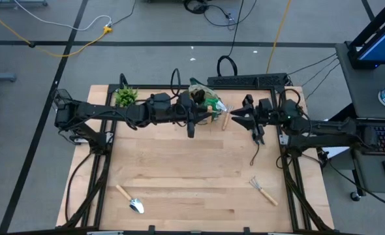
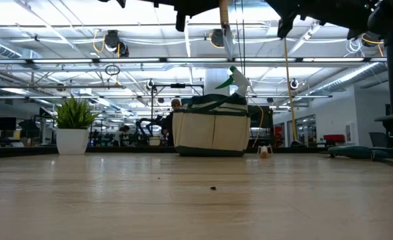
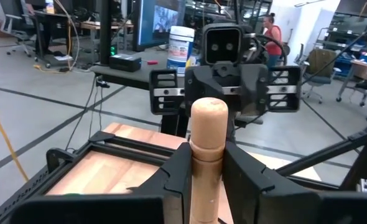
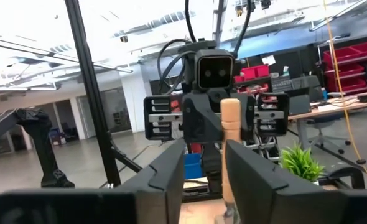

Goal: Pick & Place Garden tools in Gardening bag
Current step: Put the top brown trowel into the gardening bag

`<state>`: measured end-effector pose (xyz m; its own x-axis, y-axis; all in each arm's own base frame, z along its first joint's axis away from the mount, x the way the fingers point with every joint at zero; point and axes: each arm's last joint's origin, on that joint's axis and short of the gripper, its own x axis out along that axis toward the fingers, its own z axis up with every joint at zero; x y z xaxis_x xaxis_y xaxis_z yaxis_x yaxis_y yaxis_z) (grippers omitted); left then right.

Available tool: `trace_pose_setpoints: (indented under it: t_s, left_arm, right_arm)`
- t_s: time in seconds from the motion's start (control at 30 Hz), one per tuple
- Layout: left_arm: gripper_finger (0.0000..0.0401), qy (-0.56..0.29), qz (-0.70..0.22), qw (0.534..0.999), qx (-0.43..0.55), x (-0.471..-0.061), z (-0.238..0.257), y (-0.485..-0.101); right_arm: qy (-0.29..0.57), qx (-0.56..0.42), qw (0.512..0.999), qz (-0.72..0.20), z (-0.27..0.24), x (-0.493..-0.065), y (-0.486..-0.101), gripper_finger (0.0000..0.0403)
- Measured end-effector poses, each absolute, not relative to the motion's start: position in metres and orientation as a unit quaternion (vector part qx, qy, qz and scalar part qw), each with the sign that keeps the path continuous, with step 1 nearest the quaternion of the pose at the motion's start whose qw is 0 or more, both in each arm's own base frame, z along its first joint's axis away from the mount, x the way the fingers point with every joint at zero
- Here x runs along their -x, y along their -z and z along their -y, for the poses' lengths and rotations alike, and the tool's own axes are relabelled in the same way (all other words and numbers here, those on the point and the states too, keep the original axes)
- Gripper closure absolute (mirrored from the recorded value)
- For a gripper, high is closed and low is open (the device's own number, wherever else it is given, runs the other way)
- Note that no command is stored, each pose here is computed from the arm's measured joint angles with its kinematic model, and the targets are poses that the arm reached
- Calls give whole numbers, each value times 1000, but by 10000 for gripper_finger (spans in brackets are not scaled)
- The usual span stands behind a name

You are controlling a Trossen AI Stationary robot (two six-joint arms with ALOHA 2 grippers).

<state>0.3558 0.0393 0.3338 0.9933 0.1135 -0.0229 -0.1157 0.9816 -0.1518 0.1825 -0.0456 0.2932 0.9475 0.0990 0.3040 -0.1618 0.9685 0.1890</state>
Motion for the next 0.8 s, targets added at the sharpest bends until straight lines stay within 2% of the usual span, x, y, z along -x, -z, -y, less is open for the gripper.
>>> trace_pose_setpoints:
  t_s: [0.43,0.8]
  left_arm:
    - [334,-73,-7,995,69,-356,-33,-334]
    - [334,-94,-17,993,62,-356,-30,-332]
  right_arm:
    - [-67,-95,983,142,53,-209,-309,227]
    - [-59,-93,989,100,60,-231,-312,183]
